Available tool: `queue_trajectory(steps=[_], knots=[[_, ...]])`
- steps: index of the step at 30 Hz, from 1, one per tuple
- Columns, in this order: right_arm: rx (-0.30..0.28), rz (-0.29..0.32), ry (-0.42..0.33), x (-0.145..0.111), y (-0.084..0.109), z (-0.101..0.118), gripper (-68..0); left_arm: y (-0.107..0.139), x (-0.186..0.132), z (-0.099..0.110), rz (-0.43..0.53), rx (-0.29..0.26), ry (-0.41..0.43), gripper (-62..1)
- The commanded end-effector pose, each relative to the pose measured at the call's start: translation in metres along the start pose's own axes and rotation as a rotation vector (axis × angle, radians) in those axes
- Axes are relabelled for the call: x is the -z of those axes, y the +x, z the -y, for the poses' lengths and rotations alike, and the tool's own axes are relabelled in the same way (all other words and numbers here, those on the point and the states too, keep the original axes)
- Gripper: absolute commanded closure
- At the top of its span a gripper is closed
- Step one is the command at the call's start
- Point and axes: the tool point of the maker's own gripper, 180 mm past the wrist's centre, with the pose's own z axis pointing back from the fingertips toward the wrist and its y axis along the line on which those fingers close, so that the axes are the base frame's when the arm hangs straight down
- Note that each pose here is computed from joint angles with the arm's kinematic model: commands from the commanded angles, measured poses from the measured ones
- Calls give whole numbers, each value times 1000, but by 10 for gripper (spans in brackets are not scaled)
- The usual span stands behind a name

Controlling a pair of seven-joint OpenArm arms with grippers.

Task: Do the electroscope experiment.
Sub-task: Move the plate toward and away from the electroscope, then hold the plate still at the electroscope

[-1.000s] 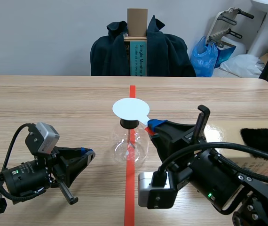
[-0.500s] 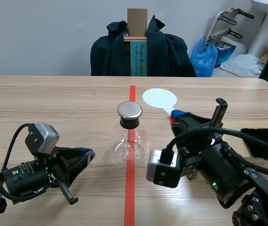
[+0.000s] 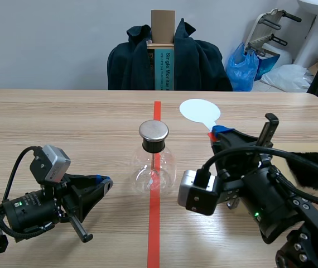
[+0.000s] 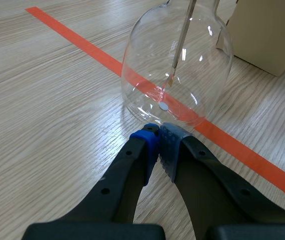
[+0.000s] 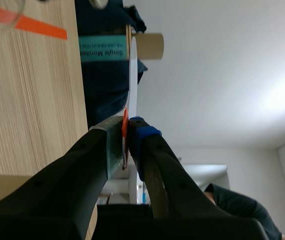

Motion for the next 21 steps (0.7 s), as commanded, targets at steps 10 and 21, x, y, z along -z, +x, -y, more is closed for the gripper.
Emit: queue_trajectory(steps=[10,21], knots=[[-28,225,-33,-3,36,11,-6,18,6,-2,59,10,-4,-32],[-28,276,-31,-5,45,10,-6,18,6,-2,59,10,-4,-32]])
